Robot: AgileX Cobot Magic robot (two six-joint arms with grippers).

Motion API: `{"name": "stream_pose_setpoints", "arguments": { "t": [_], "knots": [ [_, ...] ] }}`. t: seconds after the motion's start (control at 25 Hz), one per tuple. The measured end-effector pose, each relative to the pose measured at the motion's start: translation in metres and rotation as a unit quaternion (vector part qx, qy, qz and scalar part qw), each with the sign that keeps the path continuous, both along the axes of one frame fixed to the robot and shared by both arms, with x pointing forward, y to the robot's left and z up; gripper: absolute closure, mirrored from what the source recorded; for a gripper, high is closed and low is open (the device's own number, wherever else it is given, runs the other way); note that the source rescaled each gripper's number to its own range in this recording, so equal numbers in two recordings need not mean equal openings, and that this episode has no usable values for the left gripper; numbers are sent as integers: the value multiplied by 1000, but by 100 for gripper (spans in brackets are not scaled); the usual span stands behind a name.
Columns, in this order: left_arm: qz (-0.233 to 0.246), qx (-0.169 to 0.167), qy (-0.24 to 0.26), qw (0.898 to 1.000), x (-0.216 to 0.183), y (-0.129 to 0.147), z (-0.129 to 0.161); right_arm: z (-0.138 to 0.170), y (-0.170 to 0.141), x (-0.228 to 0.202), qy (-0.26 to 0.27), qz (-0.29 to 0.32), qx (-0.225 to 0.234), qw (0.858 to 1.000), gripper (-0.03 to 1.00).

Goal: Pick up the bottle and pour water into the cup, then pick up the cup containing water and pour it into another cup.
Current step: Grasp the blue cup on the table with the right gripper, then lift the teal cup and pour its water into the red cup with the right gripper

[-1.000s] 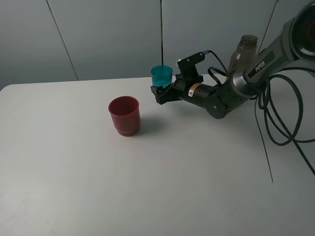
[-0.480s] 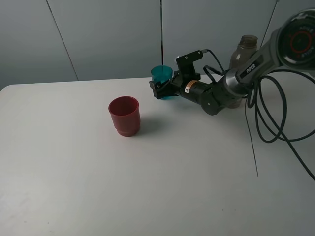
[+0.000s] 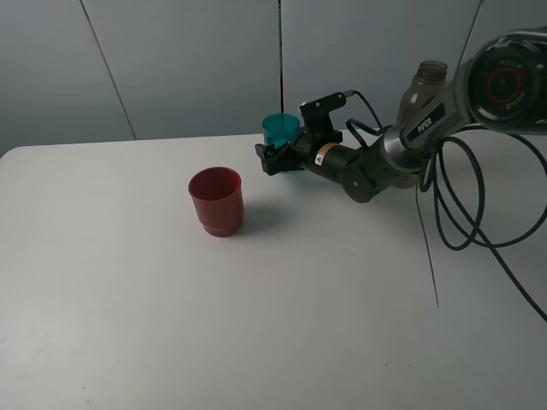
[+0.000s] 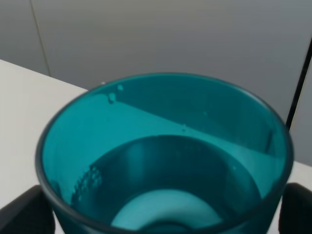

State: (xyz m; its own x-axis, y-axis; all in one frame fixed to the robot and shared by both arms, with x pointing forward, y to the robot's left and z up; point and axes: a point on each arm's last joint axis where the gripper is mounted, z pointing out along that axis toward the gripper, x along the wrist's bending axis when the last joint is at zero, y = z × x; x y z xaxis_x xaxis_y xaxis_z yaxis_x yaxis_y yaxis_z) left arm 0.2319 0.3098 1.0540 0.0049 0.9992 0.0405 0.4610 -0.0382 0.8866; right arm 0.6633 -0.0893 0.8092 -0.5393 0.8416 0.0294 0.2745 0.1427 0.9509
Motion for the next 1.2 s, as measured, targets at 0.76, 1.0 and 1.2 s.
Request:
{"name": "stream_pose_setpoints", "arguments": {
  "t": [0.76,1.0,1.2],
  "knots": [
    [0,-1,0,1000,0,0,0,-7,5,11,-2,-5,1,1000,91],
    [0,-1,0,1000,0,0,0,-7,6,11,-3,-4,0,1000,93],
    [0,-1,0,1000,0,0,0,-7,6,11,-3,-4,0,1000,93]
  ]
}}
